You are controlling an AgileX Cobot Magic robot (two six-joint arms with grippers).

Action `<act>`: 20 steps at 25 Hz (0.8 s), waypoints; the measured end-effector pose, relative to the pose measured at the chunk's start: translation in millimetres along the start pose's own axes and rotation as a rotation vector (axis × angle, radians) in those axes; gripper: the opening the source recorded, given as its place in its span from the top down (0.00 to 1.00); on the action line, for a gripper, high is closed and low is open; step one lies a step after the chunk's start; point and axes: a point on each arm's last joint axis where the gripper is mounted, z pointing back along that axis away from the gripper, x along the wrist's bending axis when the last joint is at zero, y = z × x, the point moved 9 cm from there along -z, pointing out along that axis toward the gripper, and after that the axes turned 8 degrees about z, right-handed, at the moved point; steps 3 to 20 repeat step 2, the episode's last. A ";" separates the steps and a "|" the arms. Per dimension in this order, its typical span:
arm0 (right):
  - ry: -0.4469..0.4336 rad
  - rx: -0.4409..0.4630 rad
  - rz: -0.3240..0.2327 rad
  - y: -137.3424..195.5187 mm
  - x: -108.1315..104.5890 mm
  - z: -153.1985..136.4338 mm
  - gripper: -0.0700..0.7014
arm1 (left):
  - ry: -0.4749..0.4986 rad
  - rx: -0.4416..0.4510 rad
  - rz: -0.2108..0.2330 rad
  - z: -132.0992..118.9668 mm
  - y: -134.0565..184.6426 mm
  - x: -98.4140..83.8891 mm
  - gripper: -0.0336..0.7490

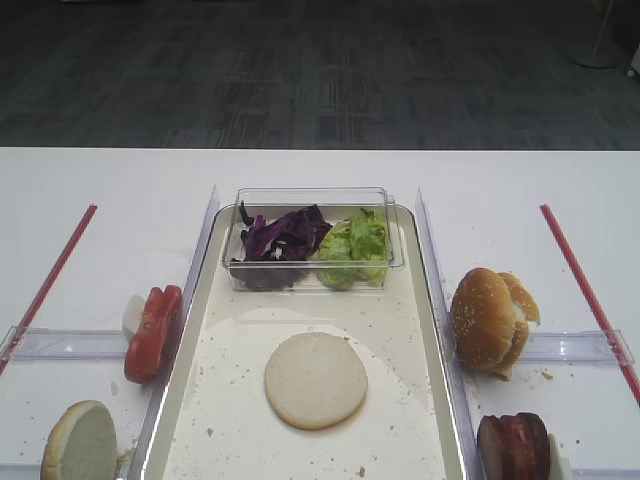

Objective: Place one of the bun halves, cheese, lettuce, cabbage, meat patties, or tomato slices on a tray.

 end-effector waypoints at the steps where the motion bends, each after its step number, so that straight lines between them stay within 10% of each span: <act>1: 0.000 0.000 0.000 0.0 0.0 0.0 0.44 | 0.000 0.000 0.000 0.0 0.0 0.0 0.21; 20: 0.000 0.000 0.000 0.0 0.0 0.0 0.44 | 0.000 0.000 0.000 0.0 0.0 0.0 0.21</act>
